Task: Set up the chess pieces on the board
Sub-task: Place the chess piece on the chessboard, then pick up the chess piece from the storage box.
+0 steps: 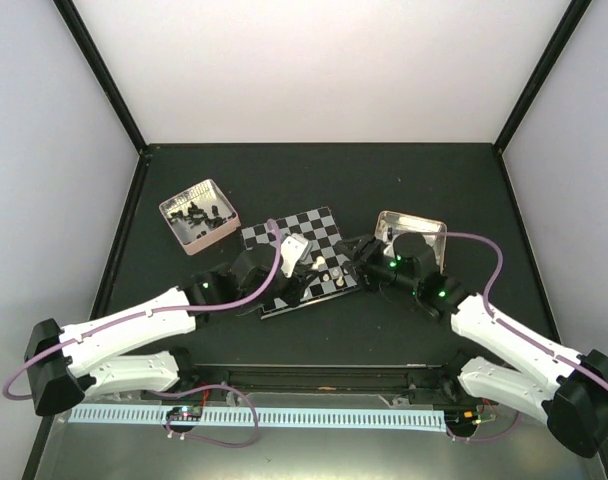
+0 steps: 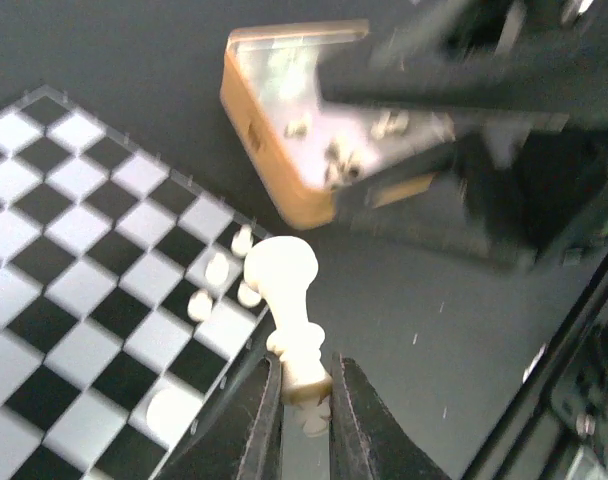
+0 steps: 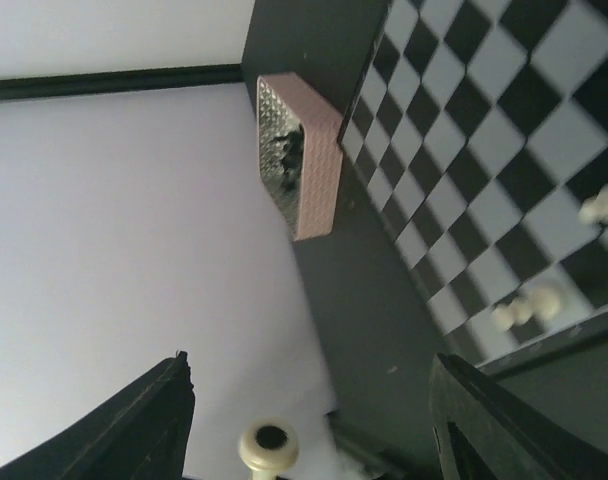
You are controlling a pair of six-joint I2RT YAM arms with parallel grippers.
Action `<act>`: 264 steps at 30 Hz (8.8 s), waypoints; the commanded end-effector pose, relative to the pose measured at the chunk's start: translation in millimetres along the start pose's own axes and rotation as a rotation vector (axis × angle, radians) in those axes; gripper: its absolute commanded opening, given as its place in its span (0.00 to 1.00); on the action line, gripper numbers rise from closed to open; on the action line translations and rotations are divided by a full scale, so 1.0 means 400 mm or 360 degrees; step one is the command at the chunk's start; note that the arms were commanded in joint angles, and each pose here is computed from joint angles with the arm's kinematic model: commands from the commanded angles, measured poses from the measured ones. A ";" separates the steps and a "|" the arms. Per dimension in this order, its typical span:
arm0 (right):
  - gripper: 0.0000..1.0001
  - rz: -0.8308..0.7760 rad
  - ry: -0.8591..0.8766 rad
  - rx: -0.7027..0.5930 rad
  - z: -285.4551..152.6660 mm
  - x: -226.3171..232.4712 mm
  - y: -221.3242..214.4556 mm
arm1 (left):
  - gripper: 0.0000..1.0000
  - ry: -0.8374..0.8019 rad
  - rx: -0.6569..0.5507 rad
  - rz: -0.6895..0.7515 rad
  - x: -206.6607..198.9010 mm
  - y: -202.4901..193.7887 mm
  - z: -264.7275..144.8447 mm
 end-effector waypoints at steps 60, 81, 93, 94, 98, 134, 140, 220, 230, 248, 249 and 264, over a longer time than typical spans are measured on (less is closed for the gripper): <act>0.65 -0.0800 -0.0881 -0.0736 -0.253 -0.183 0.186 | 0.13 0.0791 0.1600 -0.0076 0.209 -0.207 0.255; 0.65 -0.0806 -0.0878 -0.0734 -0.254 -0.183 0.185 | 0.27 0.0797 0.1473 -0.0081 0.201 -0.162 0.267; 0.65 -0.0813 -0.0887 -0.0731 -0.255 -0.187 0.185 | 0.36 0.0825 0.1468 -0.0086 0.236 -0.186 0.280; 0.65 -0.0812 -0.0888 -0.0731 -0.254 -0.188 0.185 | 0.37 0.0826 0.1462 -0.0089 0.238 -0.186 0.283; 0.65 -0.0814 -0.0884 -0.0734 -0.253 -0.187 0.186 | 0.39 0.0830 0.1439 -0.0099 0.247 -0.183 0.293; 0.65 -0.0806 -0.0882 -0.0702 -0.241 -0.200 0.179 | 0.15 0.0689 0.1477 -0.0128 0.238 -0.221 0.283; 0.65 -0.0808 -0.0878 -0.0703 -0.241 -0.198 0.179 | 0.22 0.0721 0.1459 -0.0116 0.245 -0.215 0.286; 0.41 -0.1193 -0.1713 0.0650 0.027 -0.535 0.477 | 0.56 0.0192 0.0135 -0.0321 0.190 0.250 0.066; 0.28 -0.1187 -0.1699 0.0660 0.030 -0.537 0.470 | 0.57 0.0188 0.0136 -0.0331 0.192 0.241 0.059; 0.19 -0.1183 -0.1694 0.0739 0.014 -0.539 0.421 | 0.57 0.0172 0.0164 -0.0358 0.193 0.225 0.065; 0.14 -0.1183 -0.1686 0.0743 0.017 -0.539 0.419 | 0.57 0.0170 0.0166 -0.0360 0.193 0.224 0.066; 0.06 -0.1583 -0.0858 0.0189 0.025 -0.177 0.407 | 0.59 -0.0049 0.0109 -0.0482 0.122 0.233 -0.002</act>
Point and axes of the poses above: each gripper's point midway between its finger pads, its own z axis out along the fingers, its own x axis along the line the jaws close on, y = z × x, the point moved 1 cm from there along -z, back along the fingers, and after that the axes turned 14 degrees about -z, right-handed, at the moved point
